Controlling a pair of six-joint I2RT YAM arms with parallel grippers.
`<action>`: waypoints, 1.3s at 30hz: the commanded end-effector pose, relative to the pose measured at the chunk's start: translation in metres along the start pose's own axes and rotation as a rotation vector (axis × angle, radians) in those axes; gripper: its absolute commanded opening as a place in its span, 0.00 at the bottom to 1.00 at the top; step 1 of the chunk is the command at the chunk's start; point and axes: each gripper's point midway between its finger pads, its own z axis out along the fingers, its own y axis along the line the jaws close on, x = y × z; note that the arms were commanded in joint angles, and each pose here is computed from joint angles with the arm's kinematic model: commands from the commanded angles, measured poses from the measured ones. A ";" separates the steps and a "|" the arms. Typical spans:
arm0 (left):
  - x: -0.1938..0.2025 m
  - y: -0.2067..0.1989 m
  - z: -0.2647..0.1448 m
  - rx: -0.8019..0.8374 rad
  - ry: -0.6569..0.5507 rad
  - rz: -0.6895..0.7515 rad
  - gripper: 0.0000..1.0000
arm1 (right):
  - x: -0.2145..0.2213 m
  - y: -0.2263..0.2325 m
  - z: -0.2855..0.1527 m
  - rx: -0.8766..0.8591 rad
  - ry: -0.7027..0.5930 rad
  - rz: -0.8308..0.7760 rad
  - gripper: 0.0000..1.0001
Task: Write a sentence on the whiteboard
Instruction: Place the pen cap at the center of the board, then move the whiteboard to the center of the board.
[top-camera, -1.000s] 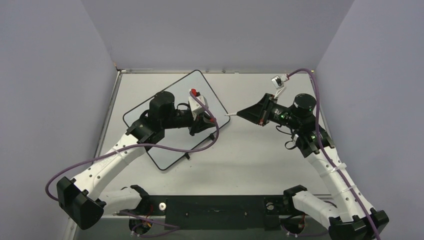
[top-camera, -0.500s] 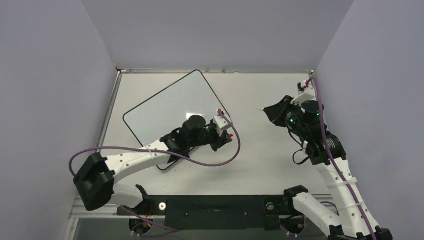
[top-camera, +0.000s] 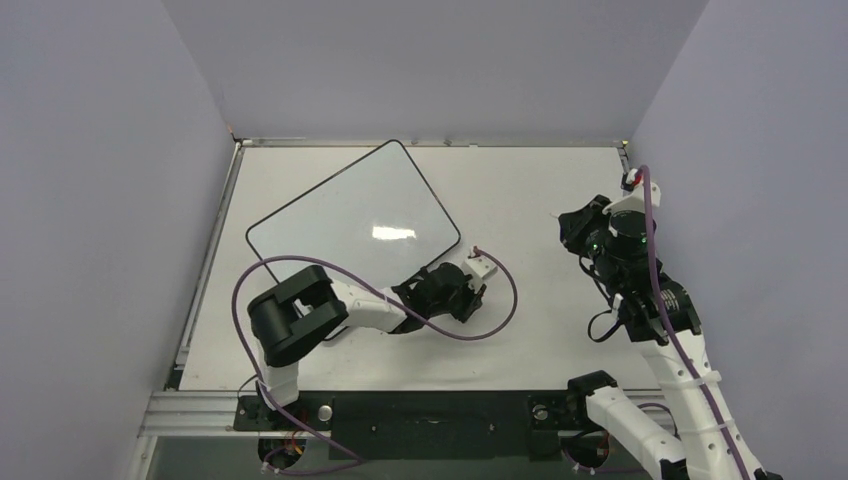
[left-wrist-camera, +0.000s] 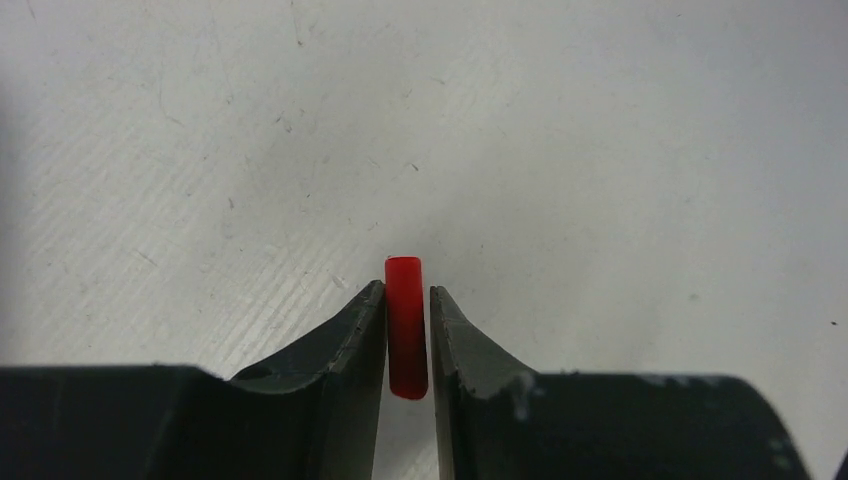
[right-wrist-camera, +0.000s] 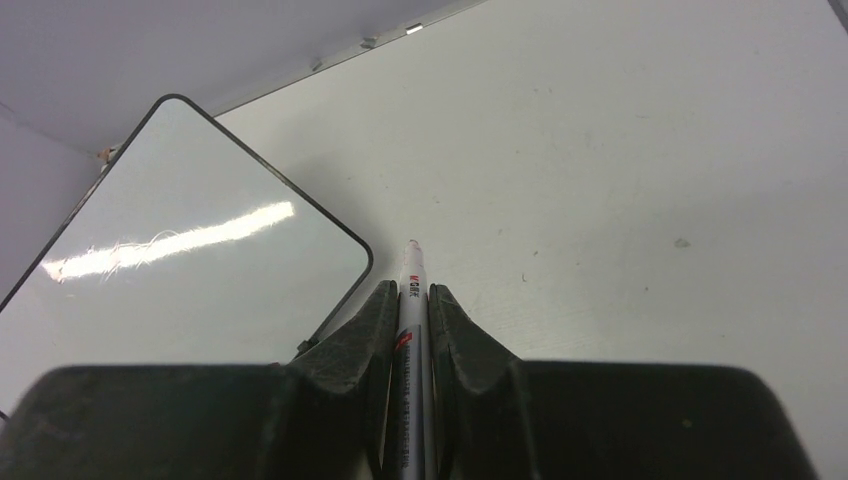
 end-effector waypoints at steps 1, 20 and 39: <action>-0.032 -0.008 0.019 -0.018 -0.103 -0.041 0.25 | -0.003 -0.010 -0.002 0.039 -0.029 -0.019 0.00; -0.075 0.006 -0.026 -0.182 -0.058 -0.023 0.56 | -0.012 -0.006 -0.003 0.030 -0.043 -0.027 0.00; -0.181 0.224 -0.285 -0.609 -0.269 -0.297 0.58 | -0.001 0.027 -0.002 -0.148 0.006 -0.032 0.00</action>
